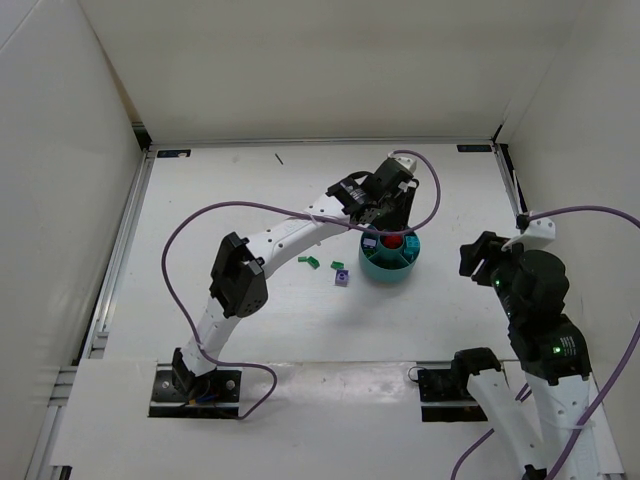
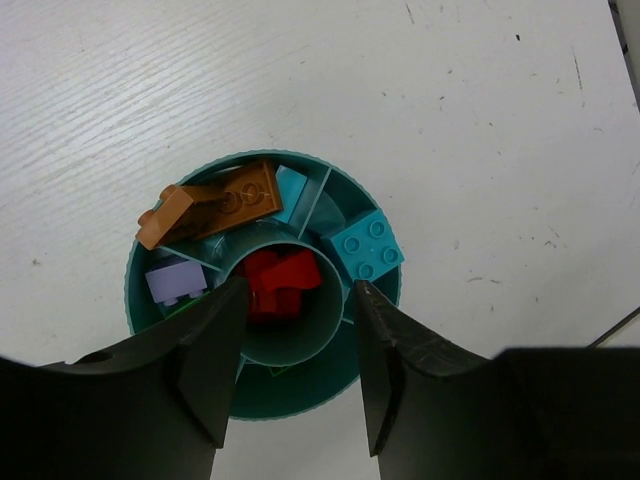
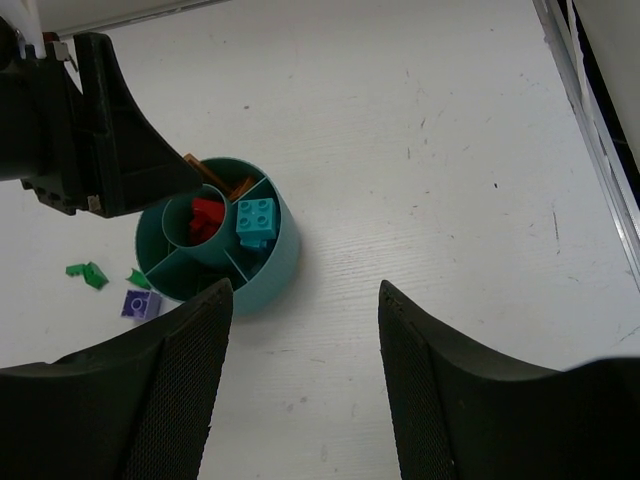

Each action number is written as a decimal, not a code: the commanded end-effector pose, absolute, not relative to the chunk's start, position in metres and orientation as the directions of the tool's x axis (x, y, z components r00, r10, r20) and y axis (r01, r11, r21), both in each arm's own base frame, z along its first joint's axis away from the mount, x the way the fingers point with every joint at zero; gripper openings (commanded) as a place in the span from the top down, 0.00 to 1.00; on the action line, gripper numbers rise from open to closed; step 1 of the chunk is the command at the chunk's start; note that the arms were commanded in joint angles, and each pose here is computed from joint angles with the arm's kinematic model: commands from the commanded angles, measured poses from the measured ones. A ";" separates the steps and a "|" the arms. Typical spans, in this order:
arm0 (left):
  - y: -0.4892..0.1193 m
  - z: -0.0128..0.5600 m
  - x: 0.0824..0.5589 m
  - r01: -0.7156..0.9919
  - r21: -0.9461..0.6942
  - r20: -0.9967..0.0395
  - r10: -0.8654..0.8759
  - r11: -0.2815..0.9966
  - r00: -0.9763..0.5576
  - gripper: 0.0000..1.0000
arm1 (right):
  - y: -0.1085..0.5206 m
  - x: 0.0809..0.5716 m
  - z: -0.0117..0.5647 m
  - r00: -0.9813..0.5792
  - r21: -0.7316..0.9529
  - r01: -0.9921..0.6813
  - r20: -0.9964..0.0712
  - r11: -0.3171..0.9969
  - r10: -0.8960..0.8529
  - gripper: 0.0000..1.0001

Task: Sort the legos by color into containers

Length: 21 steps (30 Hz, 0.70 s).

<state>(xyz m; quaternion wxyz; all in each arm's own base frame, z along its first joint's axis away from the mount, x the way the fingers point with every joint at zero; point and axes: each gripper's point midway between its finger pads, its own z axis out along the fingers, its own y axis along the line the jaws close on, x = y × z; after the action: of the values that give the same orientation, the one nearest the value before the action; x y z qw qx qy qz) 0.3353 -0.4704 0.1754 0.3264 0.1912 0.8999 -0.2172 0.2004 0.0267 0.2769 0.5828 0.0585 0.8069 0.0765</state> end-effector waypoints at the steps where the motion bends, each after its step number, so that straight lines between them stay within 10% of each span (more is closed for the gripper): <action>1: -0.477 0.190 0.330 0.503 -0.294 -0.685 0.188 0.813 -0.704 0.42 | 0.023 0.199 0.277 -0.309 0.166 0.009 -0.937 0.986 0.160 0.37; 6: -0.463 0.224 0.335 0.496 -0.275 -0.732 0.154 0.824 -0.663 0.33 | 0.031 0.199 0.278 -0.314 0.149 -0.044 -0.941 0.988 0.128 0.37; 11: -0.398 0.255 0.347 0.386 -0.320 -0.727 0.036 0.865 -0.685 0.00 | 0.063 0.201 0.270 -0.377 0.144 -0.206 -0.924 0.968 0.057 0.37; 21: -0.205 0.229 0.309 0.011 -0.164 -0.701 -0.109 0.986 -0.704 0.00 | 0.176 0.203 0.230 -0.401 -0.059 -0.381 -0.889 0.923 -0.222 0.35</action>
<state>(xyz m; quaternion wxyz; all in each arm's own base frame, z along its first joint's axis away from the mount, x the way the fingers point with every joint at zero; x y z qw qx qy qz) 0.3312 -0.2414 0.2376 0.3846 -0.0013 0.9139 -0.1300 0.1881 0.1652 0.2284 0.4768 -0.2086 0.8426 0.1387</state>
